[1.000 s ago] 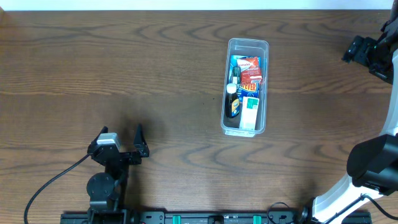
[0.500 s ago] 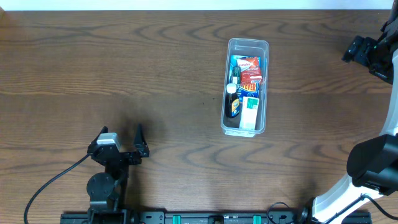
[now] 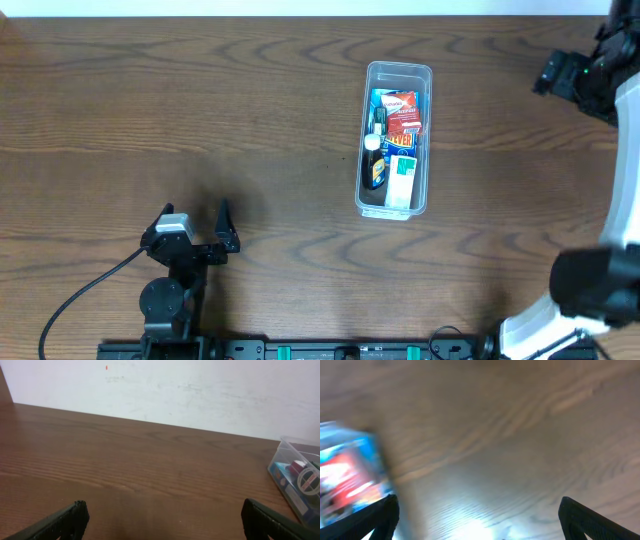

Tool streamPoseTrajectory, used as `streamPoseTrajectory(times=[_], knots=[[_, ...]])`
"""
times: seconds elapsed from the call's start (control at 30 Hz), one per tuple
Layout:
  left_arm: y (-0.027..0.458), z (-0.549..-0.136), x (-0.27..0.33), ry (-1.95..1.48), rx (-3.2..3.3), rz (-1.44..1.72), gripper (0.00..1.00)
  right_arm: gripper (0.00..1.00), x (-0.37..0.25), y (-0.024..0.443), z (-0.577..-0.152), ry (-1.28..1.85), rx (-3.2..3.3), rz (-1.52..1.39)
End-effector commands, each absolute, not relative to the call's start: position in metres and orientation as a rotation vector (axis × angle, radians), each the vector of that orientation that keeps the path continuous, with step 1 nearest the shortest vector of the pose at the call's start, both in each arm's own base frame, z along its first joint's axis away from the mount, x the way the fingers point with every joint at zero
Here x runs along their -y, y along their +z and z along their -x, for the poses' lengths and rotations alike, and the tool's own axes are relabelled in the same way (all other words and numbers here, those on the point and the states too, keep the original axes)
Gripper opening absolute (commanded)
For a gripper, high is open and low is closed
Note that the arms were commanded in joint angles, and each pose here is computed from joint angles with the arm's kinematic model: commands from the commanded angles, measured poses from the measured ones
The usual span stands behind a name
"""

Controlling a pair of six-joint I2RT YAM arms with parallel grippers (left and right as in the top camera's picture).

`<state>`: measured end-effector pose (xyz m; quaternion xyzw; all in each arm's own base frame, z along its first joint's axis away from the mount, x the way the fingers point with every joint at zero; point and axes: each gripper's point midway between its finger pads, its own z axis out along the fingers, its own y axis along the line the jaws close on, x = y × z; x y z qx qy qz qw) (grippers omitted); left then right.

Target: Pack container

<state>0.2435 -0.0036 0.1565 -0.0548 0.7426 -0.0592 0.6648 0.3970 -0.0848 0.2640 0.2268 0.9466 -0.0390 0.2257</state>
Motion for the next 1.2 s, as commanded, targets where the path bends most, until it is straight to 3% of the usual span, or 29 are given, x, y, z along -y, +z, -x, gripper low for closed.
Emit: streamPoseTrajectory(times=[0.0,0.23,0.4,1.17], knots=[[0.138,-0.244,0.004,-0.122,-1.718,0.106,0.98,0.99,0.048,0.32,-0.377,-0.063,-2.486,-0.485],[0.138,-0.244,0.004,-0.122,-1.718,0.106,0.98,0.99,-0.009,0.384,-0.338,0.023,-2.325,-0.273],[0.138,-0.244,0.004,-0.122,-1.718,0.106,0.98,0.99,-0.01,0.392,-0.309,0.051,-2.261,-0.259],[0.138,-0.244,0.004,-0.122,-1.718,0.106,0.98,0.99,-0.023,0.218,-0.25,0.185,-1.585,-0.054]])
